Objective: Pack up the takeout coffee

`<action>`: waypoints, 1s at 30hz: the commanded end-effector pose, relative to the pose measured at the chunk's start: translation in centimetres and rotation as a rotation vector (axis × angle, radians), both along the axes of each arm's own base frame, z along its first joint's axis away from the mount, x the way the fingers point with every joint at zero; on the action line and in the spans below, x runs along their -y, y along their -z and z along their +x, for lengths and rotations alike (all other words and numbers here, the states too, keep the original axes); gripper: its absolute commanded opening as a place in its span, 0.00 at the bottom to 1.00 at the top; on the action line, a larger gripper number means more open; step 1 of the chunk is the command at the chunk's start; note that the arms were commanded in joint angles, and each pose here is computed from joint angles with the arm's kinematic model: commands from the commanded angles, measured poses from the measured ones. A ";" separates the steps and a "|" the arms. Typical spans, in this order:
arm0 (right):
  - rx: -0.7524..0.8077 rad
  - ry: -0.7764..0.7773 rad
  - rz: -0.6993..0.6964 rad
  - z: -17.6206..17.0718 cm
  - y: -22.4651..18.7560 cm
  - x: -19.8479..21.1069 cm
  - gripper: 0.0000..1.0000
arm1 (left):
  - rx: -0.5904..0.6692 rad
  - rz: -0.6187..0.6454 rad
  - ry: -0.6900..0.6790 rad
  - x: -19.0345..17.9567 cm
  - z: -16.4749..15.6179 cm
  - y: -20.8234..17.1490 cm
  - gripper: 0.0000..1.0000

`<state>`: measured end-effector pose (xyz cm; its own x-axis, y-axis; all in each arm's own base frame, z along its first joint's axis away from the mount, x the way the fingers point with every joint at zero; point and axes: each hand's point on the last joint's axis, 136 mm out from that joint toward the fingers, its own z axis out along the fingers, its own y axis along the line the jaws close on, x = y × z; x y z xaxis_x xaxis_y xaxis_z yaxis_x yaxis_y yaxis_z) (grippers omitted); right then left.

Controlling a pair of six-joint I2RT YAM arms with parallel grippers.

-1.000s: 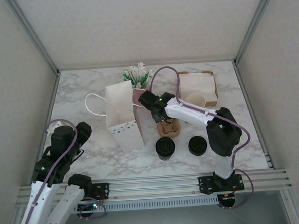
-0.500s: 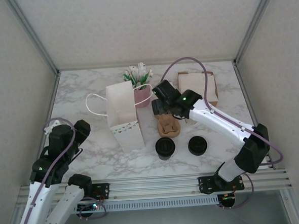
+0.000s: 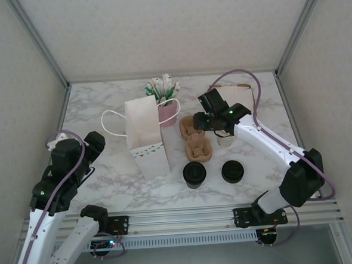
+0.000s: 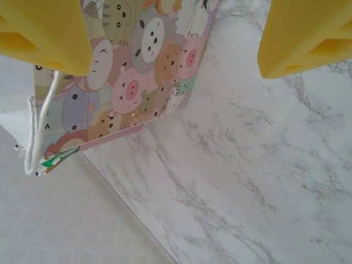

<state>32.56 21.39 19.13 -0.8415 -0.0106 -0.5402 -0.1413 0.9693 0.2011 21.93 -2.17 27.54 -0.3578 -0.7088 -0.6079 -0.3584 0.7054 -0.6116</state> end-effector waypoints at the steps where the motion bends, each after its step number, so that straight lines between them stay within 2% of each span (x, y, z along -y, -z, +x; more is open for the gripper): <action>1: -0.044 -0.048 -0.002 0.3 1.8 -1.2 0.48 | 0.052 -0.004 -0.026 -0.6 -0.5 -1.9 0.81; 7: -0.088 -0.059 -0.050 0.6 4.3 -1.4 0.43 | 0.052 -0.028 0.013 0.5 0.6 -2.6 0.87; 14: -0.136 -0.069 -0.098 0.3 6.6 -1.1 0.46 | 0.036 -0.057 0.035 1.4 1.7 -2.2 0.88; 30: -0.179 -0.124 -0.148 -0.1 8.7 -3.2 0.51 | 0.034 -0.060 0.016 1.0 1.3 -1.6 0.88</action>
